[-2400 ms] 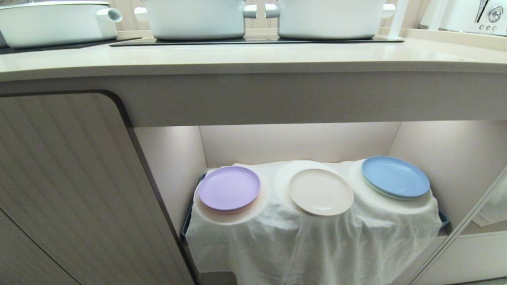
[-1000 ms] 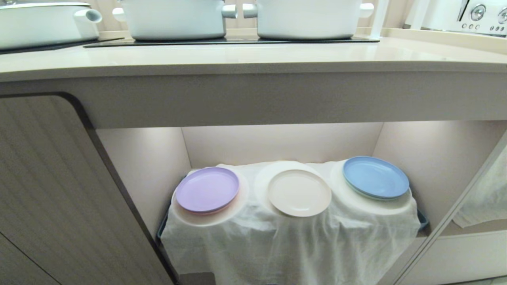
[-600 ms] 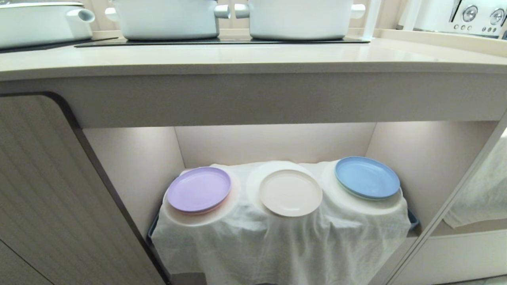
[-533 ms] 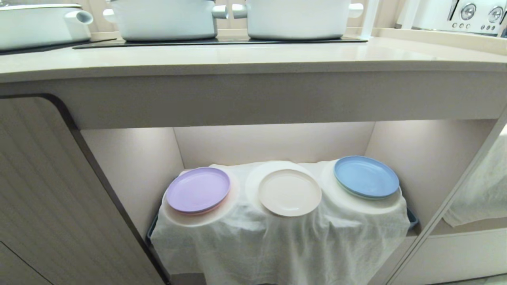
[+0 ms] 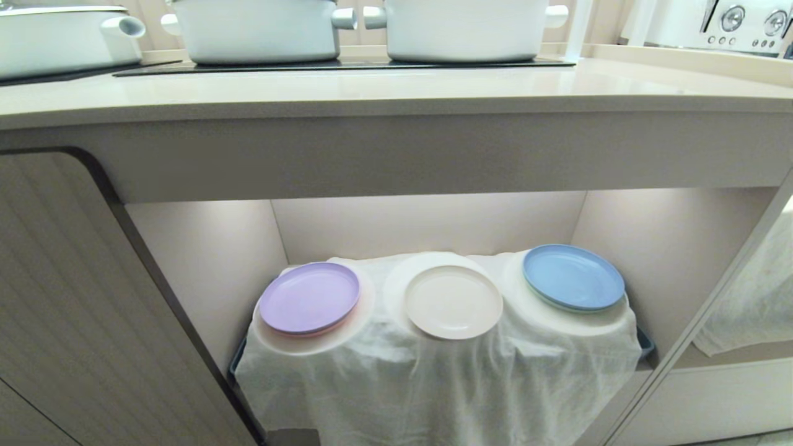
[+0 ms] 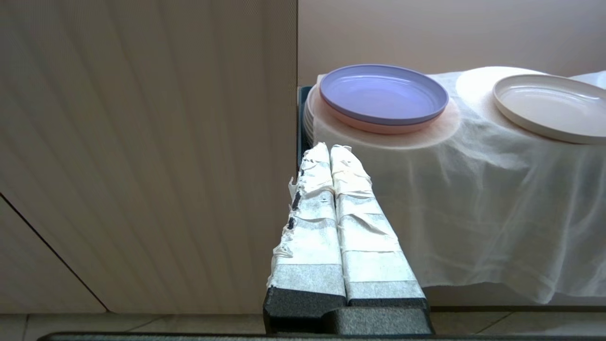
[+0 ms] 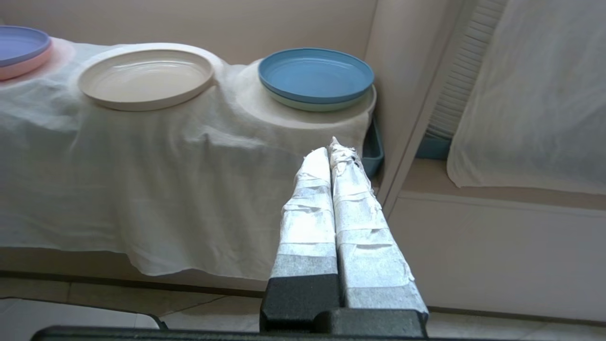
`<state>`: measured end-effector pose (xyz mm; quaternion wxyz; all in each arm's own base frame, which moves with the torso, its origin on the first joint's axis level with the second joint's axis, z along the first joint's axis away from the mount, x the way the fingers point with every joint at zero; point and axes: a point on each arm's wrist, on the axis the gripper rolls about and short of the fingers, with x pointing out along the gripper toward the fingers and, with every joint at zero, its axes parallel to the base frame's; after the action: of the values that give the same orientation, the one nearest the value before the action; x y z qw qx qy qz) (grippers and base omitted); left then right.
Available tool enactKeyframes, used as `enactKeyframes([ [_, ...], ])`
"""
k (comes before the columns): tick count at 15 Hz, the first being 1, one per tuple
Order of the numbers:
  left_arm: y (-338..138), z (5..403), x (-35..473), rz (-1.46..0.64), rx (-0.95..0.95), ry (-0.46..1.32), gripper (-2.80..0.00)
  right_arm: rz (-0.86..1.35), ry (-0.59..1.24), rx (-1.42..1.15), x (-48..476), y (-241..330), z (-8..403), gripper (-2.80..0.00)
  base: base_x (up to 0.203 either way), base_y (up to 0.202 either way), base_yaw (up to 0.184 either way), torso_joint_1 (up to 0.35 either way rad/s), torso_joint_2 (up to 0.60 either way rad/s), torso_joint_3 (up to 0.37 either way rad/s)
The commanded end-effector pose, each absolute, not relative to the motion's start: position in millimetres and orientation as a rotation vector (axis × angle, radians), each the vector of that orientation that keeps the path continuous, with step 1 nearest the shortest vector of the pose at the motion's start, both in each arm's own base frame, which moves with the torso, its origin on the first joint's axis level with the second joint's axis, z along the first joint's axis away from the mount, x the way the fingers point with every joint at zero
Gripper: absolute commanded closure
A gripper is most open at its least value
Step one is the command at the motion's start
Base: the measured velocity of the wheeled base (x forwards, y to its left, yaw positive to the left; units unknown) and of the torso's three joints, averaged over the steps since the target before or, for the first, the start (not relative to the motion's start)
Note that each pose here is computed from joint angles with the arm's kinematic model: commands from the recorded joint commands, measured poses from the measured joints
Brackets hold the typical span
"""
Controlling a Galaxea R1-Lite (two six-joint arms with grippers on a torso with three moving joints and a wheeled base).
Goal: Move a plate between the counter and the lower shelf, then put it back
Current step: Pick up the plate in the cupboard
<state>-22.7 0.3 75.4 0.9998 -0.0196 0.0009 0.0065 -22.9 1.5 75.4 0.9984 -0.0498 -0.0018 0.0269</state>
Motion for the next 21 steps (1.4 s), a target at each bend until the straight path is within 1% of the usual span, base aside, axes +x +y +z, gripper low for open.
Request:
enactKeyframes([
  [1,0,75,-23,0.014,-0.04,0.003,0.0,0.054,-0.003,-0.1,-23,1,75,0.0,0.0,0.0,0.0,0.0,0.0,0.0],
  [11,0,75,-23,0.015,-0.04,0.003,0.0,0.053,-0.017,-0.147,-23,1,77,0.0,0.0,0.0,0.0,0.0,0.0,0.0],
  [13,0,75,-23,0.015,-0.04,0.003,0.0,0.084,-0.06,-0.164,-26,2,88,0.0,0.0,0.0,0.0,0.0,0.0,0.0],
  [15,0,75,-23,0.014,-0.04,0.003,0.0,0.161,-0.107,-0.168,-32,4,105,0.0,0.0,0.0,0.0,0.0,0.0,0.0],
  [18,0,75,-23,0.014,-0.04,0.003,0.0,0.235,-0.108,-0.171,-30,6,128,0.0,0.0,0.0,0.0,0.0,0.0,0.0],
  [21,0,75,-23,0.014,-0.04,0.003,0.0,0.415,-0.102,-0.173,-23,9,158,0.0,0.0,0.0,0.0,0.0,0.0,0.0],
])
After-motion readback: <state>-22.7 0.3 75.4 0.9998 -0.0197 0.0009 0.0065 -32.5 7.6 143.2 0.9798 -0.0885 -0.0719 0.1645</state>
